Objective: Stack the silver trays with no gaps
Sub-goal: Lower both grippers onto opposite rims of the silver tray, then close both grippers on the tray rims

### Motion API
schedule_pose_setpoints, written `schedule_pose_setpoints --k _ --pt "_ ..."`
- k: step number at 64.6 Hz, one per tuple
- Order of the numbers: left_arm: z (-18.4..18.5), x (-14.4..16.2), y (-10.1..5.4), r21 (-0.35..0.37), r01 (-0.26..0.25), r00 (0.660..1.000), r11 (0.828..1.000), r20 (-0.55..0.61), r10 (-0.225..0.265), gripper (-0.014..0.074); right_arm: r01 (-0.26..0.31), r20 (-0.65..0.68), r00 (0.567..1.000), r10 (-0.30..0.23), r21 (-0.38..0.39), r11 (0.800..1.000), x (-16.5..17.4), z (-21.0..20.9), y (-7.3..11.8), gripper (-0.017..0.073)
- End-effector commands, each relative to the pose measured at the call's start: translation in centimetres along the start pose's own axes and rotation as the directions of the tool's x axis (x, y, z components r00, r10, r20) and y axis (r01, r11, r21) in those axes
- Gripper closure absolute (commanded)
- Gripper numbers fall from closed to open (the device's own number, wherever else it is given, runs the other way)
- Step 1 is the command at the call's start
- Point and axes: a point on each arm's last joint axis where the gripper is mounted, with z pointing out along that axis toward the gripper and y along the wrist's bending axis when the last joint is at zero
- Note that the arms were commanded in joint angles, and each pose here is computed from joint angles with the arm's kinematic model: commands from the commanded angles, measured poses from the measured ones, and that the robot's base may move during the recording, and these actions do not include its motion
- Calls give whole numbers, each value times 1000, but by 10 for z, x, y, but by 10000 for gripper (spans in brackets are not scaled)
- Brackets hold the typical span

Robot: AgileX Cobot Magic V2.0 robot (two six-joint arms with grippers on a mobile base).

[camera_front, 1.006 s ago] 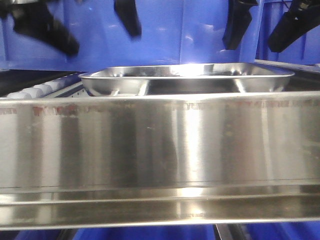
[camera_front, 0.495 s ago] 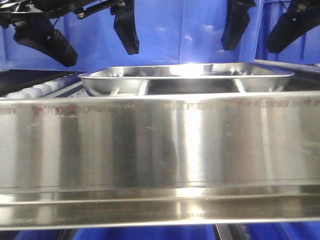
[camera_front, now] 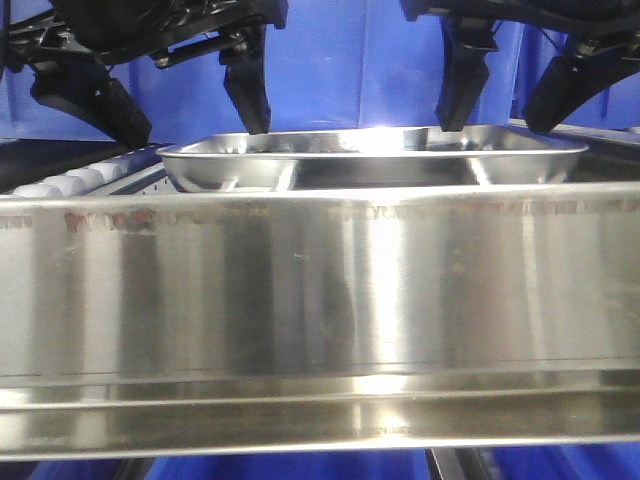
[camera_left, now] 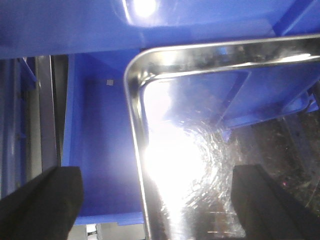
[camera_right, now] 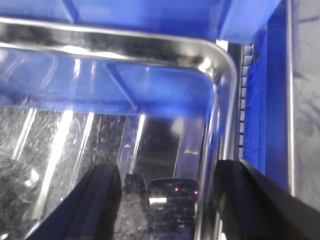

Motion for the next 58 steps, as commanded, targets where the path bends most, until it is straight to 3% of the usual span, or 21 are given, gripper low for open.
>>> schedule_pose_setpoints --k 1,12,58 --pt "0 -3 1 1 5 1000 1000 14 -5 96 17 2 1000 -17 18 1000 -1 -1 -1 242" --pt "0 -4 0 7 5 1000 1000 20 -5 96 26 6 1000 -27 59 998 -2 -1 -5 242" --pt "12 -2 -2 1 -6 1000 1000 9 6 108 15 -48 999 -11 78 997 -1 30 -2 242"
